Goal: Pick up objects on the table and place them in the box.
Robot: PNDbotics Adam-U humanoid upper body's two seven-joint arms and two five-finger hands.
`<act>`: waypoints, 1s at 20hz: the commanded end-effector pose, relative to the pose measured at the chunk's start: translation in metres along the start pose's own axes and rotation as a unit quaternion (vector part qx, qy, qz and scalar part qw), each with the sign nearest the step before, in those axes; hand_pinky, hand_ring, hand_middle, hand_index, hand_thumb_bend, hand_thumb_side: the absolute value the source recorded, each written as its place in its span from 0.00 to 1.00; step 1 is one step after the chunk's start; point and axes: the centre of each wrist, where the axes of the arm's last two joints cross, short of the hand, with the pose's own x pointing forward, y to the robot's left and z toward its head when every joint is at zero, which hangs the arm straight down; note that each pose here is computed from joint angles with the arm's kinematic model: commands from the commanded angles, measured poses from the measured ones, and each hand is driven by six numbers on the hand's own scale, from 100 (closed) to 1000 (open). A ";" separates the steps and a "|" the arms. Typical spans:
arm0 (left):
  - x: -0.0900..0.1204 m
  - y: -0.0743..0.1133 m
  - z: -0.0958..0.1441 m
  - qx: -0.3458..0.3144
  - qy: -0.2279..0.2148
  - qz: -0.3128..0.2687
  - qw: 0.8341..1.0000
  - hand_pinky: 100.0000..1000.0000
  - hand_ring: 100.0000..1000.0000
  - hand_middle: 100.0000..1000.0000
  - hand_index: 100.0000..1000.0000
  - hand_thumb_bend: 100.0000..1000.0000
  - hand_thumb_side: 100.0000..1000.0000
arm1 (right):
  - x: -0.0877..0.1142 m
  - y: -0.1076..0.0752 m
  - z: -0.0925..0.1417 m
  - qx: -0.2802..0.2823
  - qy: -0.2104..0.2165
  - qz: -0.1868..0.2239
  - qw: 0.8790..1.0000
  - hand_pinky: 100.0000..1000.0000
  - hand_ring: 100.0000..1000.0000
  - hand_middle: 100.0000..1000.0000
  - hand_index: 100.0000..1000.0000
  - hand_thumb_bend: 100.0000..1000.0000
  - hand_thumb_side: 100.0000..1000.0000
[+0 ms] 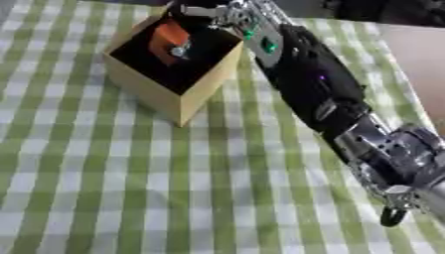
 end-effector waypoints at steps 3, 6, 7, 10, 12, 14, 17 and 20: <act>0.005 0.002 -0.003 -0.006 -0.012 -0.003 1.000 0.68 0.54 0.57 0.63 0.36 0.71 | -0.001 -0.019 0.008 -0.006 0.009 0.033 0.999 0.78 0.84 0.78 0.91 0.16 0.55; 0.005 0.003 -0.003 -0.007 -0.011 -0.004 1.000 0.68 0.54 0.57 0.63 0.36 0.71 | -0.002 -0.019 0.009 -0.006 0.008 0.034 0.999 0.78 0.83 0.77 0.90 0.13 0.55; 0.005 0.003 -0.003 -0.007 -0.011 -0.004 1.000 0.68 0.54 0.57 0.63 0.36 0.70 | -0.002 -0.019 0.010 -0.007 0.008 0.032 0.999 0.78 0.83 0.77 0.90 0.12 0.56; 0.005 0.003 -0.002 -0.009 -0.009 -0.005 1.000 0.68 0.54 0.57 0.63 0.36 0.71 | -0.003 -0.019 0.011 -0.007 0.009 0.029 1.000 0.78 0.83 0.77 0.91 0.14 0.57; 0.005 0.003 -0.002 -0.010 -0.009 -0.005 1.000 0.68 0.54 0.57 0.63 0.36 0.71 | -0.003 -0.018 0.011 -0.002 0.010 0.030 0.999 0.78 0.83 0.76 0.91 0.13 0.59; 0.005 0.003 -0.002 -0.010 -0.009 -0.005 1.000 0.68 0.54 0.57 0.63 0.36 0.71 | -0.003 -0.018 0.011 -0.004 0.007 0.026 1.000 0.78 0.82 0.75 0.90 0.07 0.59; 0.005 0.003 -0.002 -0.010 -0.008 -0.006 1.000 0.68 0.54 0.57 0.63 0.36 0.71 | -0.004 -0.024 0.018 -0.026 0.002 0.018 0.999 0.77 0.80 0.74 0.89 0.06 0.56; 0.004 0.005 -0.001 -0.009 -0.006 -0.009 1.000 0.68 0.54 0.57 0.63 0.36 0.71 | -0.004 -0.039 0.038 -0.066 -0.011 0.015 0.998 0.76 0.78 0.72 0.88 0.00 0.56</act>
